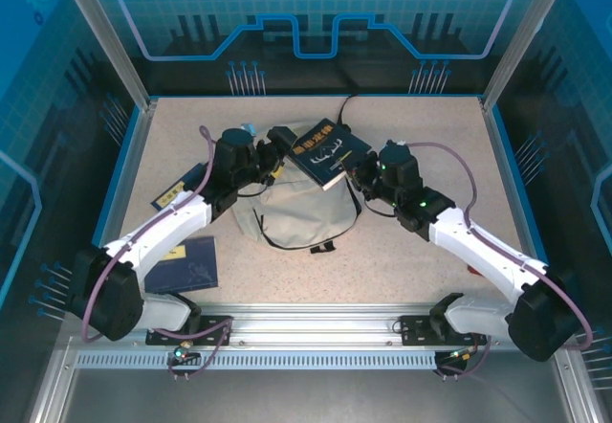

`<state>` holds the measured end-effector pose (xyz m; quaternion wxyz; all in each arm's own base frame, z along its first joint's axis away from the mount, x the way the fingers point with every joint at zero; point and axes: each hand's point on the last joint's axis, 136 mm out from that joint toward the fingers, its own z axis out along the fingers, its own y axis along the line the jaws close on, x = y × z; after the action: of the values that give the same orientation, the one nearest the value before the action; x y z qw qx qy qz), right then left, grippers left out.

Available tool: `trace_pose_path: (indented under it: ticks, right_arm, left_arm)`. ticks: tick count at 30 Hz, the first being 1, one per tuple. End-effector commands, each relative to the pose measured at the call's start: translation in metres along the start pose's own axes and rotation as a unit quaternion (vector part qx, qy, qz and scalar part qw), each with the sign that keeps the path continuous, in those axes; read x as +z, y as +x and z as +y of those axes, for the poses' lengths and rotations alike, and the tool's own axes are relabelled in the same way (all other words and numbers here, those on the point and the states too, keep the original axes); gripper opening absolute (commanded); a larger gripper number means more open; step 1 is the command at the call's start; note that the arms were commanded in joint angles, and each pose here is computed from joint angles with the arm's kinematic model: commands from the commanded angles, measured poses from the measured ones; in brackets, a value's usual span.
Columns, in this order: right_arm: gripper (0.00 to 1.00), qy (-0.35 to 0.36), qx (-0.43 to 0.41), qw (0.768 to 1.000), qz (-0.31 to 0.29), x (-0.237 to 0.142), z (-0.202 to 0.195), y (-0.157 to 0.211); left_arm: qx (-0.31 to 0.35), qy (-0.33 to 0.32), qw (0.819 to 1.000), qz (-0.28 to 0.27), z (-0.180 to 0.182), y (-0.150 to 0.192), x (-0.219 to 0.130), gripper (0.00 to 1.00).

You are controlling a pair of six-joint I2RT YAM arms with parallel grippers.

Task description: Pack books, pencil case, and school supplies into a backpack

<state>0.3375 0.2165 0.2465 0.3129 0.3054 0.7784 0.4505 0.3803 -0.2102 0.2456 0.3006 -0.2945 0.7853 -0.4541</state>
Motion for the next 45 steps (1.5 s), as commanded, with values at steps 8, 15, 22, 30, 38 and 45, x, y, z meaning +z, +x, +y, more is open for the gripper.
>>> trace_pose_path:
  ticks: [8, 15, 22, 30, 38, 45]
  right_arm:
    - [0.01, 0.066, -0.191, 0.979, -0.033, -0.061, -0.019, -0.06]
    - [0.01, 0.12, -0.178, 0.974, -0.065, -0.094, -0.05, -0.093]
    - [0.03, 0.127, -0.171, 0.974, -0.078, -0.105, -0.059, -0.108]
    - [0.03, 0.118, -0.17, 0.976, -0.065, -0.099, -0.061, -0.111]
    - [0.03, 0.118, -0.162, 0.978, -0.058, -0.094, -0.066, -0.111]
    - [0.03, 0.118, -0.162, 0.978, -0.057, -0.095, -0.069, -0.109]
  left_arm:
    - [0.235, -0.146, 0.947, 0.161, 0.049, 0.046, -0.008, 0.94]
    - [0.377, -0.214, 0.874, 0.22, 0.061, 0.093, 0.015, 0.84]
    - [0.44, -0.267, 0.805, 0.295, 0.084, 0.129, 0.024, 0.82]
    - [0.522, -0.286, 0.717, 0.364, 0.112, 0.171, 0.025, 0.77]
    - [0.53, -0.311, 0.689, 0.384, 0.135, 0.177, 0.039, 0.69]
    - [0.542, -0.333, 0.674, 0.376, 0.134, 0.17, 0.05, 0.56]
